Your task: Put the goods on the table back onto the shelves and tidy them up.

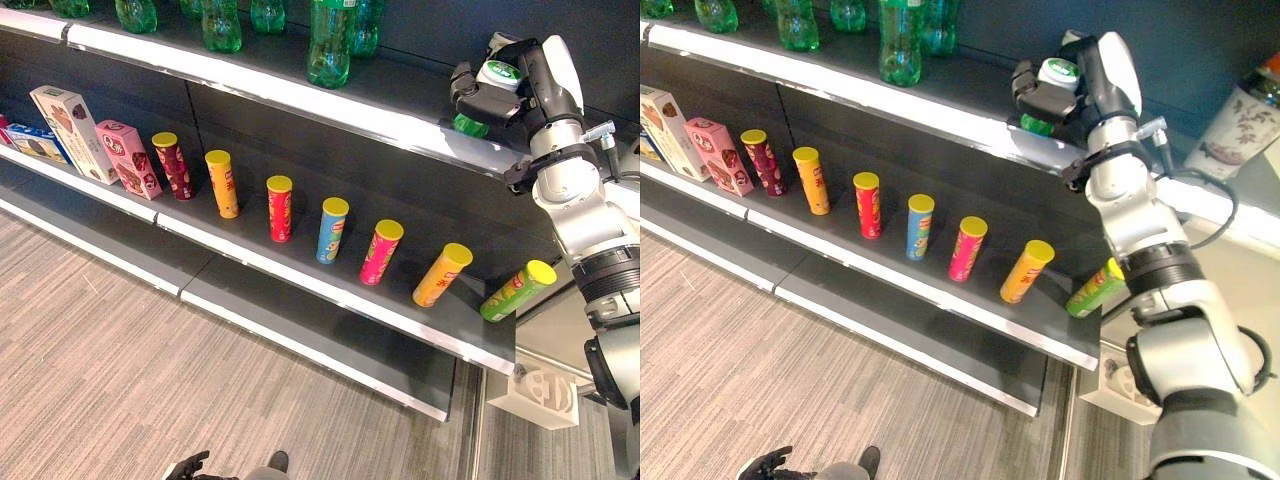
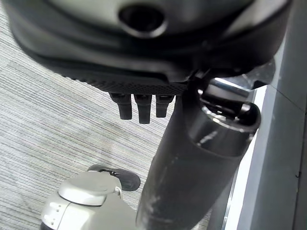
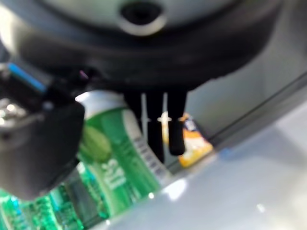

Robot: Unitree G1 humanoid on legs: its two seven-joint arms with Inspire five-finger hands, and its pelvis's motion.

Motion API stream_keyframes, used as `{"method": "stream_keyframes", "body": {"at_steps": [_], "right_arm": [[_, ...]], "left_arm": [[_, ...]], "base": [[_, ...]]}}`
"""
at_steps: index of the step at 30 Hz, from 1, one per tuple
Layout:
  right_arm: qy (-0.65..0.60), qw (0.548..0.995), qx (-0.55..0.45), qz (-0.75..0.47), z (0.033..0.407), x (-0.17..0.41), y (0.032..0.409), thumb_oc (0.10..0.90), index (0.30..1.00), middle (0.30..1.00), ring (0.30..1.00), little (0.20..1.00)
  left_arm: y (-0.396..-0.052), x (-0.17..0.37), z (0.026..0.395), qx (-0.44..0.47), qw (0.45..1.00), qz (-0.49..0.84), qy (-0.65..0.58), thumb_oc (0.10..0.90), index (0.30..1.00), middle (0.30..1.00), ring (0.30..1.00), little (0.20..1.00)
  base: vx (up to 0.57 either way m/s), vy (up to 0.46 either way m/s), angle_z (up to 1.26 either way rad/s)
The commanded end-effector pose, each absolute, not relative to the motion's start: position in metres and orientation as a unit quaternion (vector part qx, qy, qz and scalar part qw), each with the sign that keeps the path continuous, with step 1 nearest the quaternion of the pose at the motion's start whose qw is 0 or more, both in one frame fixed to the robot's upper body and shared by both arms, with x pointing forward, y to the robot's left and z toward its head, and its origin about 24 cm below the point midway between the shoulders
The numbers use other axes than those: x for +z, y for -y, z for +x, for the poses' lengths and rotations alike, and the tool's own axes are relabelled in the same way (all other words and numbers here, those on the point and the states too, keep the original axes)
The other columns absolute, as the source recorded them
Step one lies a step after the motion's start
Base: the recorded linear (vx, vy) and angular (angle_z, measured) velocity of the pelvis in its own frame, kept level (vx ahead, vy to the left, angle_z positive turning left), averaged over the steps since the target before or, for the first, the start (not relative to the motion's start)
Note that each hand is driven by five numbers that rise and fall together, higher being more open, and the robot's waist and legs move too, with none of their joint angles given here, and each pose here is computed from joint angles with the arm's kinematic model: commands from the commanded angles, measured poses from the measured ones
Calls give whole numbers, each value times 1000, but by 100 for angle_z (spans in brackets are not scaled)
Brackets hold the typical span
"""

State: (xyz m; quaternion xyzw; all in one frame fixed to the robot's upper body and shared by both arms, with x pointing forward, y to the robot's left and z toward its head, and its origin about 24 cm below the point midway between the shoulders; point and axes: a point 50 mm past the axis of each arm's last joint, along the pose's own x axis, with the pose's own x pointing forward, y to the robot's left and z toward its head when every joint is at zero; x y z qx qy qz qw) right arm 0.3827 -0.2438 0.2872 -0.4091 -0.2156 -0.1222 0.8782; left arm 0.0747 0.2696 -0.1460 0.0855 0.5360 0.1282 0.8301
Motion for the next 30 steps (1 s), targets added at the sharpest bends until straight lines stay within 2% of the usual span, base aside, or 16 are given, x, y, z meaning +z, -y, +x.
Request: {"method": "stream_keyframes", "body": {"at_steps": [1, 12, 13, 14, 15, 30], "right_arm": [[327, 838, -144, -412, 370, 357, 226, 400, 300, 300, 300, 300], [321, 842, -122, -416, 372, 354, 222, 400, 300, 300, 300, 300], [321, 847, -115, -408, 373, 352, 219, 706, 759, 759, 759, 759], [321, 847, -115, -408, 373, 352, 219, 706, 759, 759, 759, 759], [321, 847, -113, -408, 373, 352, 218, 800, 900, 900, 900, 900], [364, 844, -110, -379, 363, 360, 211, 800, 900, 900, 900, 900]], "left_arm": [[-288, -138, 78, 134, 834, 120, -521, 800, 900, 900, 900, 900], [-289, -140, 75, 142, 829, 119, -528, 800, 900, 900, 900, 900], [-289, -140, 74, 142, 827, 119, -531, 800, 900, 900, 900, 900], [-289, -140, 74, 142, 827, 119, -531, 800, 900, 900, 900, 900], [-290, -140, 74, 142, 827, 120, -531, 800, 900, 900, 900, 900], [-289, -142, 73, 147, 823, 119, -536, 800, 900, 900, 900, 900]], "base": [[0, 0, 0], [5, -6, -2], [13, -22, -12], [8, -11, -17], [4, -4, -10], [0, 0, 0]]}}
